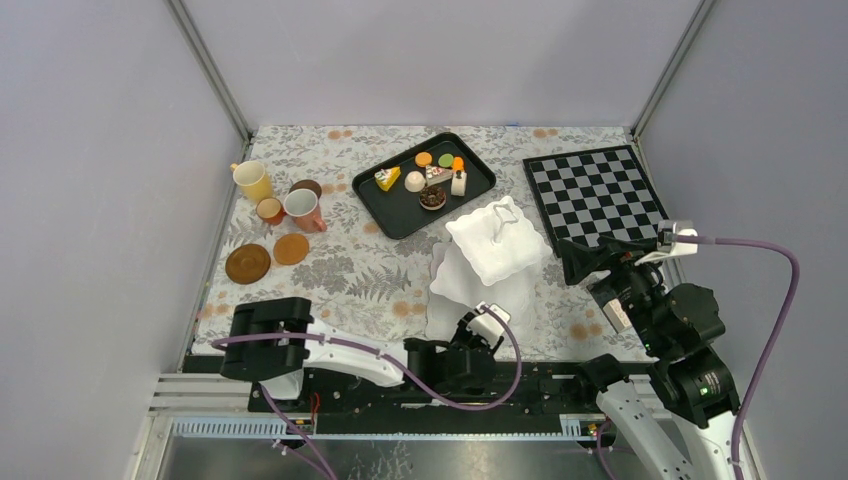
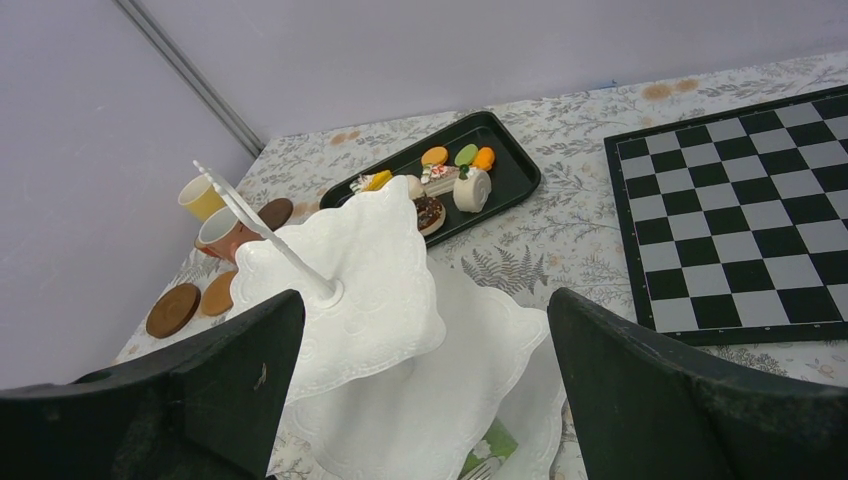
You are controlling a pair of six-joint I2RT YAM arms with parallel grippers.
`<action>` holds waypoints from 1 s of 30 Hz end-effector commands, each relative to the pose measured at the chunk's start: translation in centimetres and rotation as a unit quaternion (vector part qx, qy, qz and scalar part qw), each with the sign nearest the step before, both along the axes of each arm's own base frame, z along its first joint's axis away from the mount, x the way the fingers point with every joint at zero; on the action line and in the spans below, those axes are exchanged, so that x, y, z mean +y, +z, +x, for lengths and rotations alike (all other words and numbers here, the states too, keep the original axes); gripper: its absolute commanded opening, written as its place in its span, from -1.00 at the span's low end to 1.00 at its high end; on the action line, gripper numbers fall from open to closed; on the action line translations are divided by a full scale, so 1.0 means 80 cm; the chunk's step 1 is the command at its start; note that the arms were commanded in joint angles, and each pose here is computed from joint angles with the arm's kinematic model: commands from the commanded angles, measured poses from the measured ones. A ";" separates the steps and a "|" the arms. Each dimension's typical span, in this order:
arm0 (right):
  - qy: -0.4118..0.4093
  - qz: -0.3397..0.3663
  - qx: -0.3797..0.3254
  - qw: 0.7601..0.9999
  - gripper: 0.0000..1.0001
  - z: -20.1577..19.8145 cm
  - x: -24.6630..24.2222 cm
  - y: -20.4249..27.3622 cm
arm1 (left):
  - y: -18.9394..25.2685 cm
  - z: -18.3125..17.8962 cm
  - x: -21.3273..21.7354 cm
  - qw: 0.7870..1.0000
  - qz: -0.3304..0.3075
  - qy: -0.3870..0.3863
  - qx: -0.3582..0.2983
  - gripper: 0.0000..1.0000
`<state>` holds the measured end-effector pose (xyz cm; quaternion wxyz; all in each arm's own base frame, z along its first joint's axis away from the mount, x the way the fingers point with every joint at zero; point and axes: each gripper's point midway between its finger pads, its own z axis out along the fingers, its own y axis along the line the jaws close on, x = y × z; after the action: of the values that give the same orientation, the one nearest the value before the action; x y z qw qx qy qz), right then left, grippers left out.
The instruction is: Serve the afternoon tea
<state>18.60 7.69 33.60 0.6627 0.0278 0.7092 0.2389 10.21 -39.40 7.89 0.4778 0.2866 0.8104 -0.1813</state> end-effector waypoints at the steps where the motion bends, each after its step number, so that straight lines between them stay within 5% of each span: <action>1: 0.010 0.013 -0.025 1.000 0.97 -0.004 0.004 0.016 | 0.031 0.015 -0.031 0.999 -0.043 0.023 -0.020 -0.45; 11: 0.010 0.013 -0.024 1.000 0.97 -0.004 0.004 0.014 | 0.005 0.027 -0.037 0.999 -0.021 0.037 0.000 -0.38; 25: 0.009 0.015 -0.023 1.000 0.97 -0.003 0.004 0.012 | 0.002 0.025 -0.035 0.999 -0.018 0.031 0.007 0.08; 30: 0.011 0.016 -0.023 1.000 0.97 -0.003 0.005 0.012 | 0.008 0.025 -0.033 0.999 -0.021 0.031 0.007 0.09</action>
<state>18.45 7.65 33.30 0.6627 0.0296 0.7085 0.2408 12.00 -40.48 5.78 0.4685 0.2767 0.8259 -0.1482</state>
